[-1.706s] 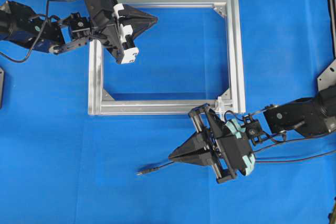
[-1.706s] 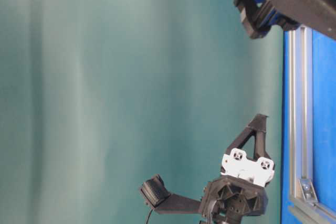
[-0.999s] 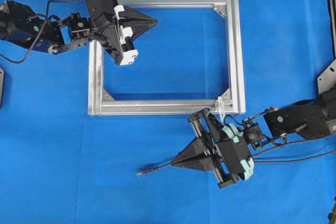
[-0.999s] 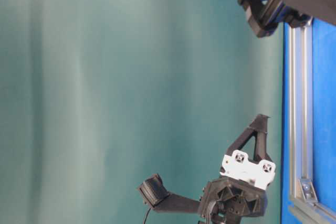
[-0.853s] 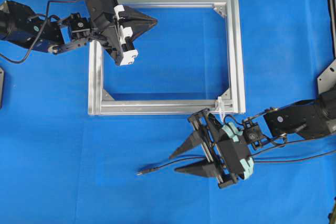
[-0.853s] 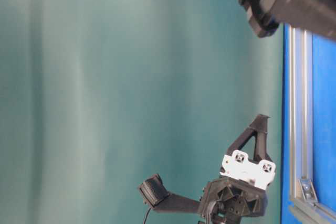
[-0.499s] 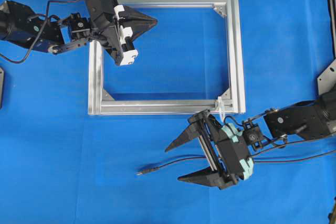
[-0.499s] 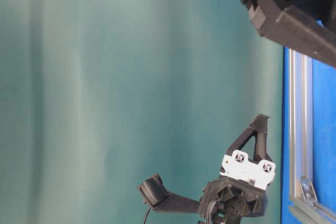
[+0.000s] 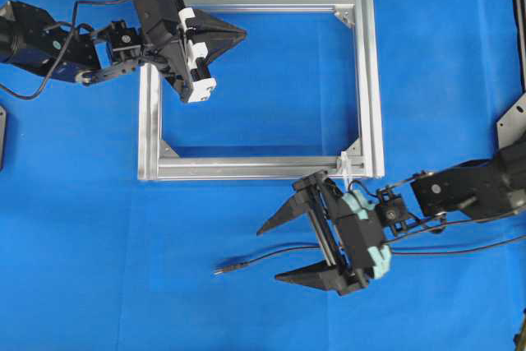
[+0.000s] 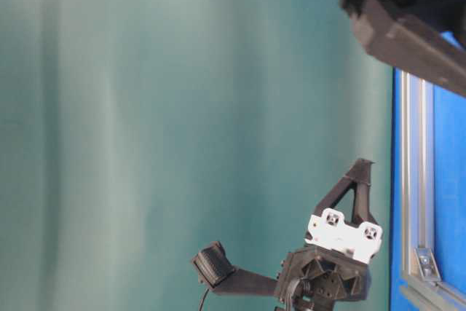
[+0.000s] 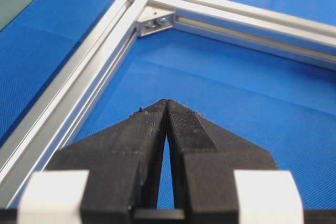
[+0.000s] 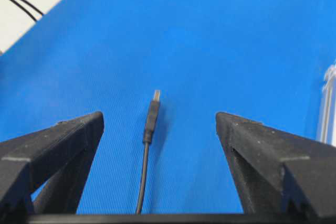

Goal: Insert the wire through the string loop located on the right side.
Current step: 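Lower the right gripper and grasp the cable just behind the USB plug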

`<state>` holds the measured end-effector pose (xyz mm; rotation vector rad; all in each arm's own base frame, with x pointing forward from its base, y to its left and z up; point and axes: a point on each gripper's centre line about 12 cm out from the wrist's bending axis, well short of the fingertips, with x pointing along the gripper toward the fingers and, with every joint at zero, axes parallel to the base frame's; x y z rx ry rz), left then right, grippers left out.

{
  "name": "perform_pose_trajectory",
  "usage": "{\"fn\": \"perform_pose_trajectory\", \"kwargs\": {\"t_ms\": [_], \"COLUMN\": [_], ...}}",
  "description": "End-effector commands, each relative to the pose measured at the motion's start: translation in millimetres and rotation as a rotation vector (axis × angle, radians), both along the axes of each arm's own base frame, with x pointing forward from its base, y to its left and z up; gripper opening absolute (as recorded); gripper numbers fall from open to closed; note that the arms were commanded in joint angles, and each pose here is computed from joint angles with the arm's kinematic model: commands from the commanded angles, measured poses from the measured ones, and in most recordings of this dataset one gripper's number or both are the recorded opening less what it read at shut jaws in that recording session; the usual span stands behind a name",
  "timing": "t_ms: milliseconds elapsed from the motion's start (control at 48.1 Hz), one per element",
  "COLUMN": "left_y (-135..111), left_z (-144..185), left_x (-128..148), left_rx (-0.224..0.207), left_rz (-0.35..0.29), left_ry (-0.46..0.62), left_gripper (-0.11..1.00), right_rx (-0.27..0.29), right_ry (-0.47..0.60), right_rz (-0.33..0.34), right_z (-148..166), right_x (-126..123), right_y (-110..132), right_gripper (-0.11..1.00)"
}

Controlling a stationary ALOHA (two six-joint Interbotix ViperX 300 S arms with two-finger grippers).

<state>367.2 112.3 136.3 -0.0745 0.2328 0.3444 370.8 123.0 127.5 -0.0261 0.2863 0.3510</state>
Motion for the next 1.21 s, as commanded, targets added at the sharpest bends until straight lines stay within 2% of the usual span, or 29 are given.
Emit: {"fn": "perform_pose_trajectory", "kwargs": {"t_ms": [0,270,458,687,832,957,1124,1186], "left_y": [0.2,0.0,0.2,0.0,-0.1,-0.1,-0.2,-0.2], "left_z": [18.0,17.1,18.0,17.1,17.2,16.6,16.8,16.2], "left_x": [3.8,3.0,3.8,3.0,2.6,2.6,2.2,2.2], "left_rx": [0.015,0.014,0.017,0.016,0.016,0.015,0.015,0.015], "left_rz": [-0.003,-0.003,-0.004,-0.004,-0.004,-0.004,-0.004,-0.004], "left_ry": [-0.052,-0.049,-0.051,-0.048,-0.048,-0.047,-0.047,-0.045], "left_gripper": [0.0,0.0,0.0,0.0,0.0,0.0,0.0,0.0], "right_rx": [0.017,0.038,0.054,0.056,0.057,0.055,0.048,0.047], "right_ry": [-0.017,0.07,0.09,0.089,0.086,0.083,0.088,0.089], "right_rz": [-0.011,-0.041,-0.045,-0.046,-0.047,-0.046,-0.044,-0.044], "right_z": [3.8,-35.6,-51.2,-51.8,-51.3,-50.4,-51.9,-52.0], "right_x": [7.3,17.3,25.8,27.6,29.8,32.5,30.3,29.5], "right_y": [2.3,8.1,12.3,13.4,13.5,14.4,13.8,13.5], "right_gripper": [0.9,0.9,0.9,0.89,0.82,0.66,0.19,0.06]}}
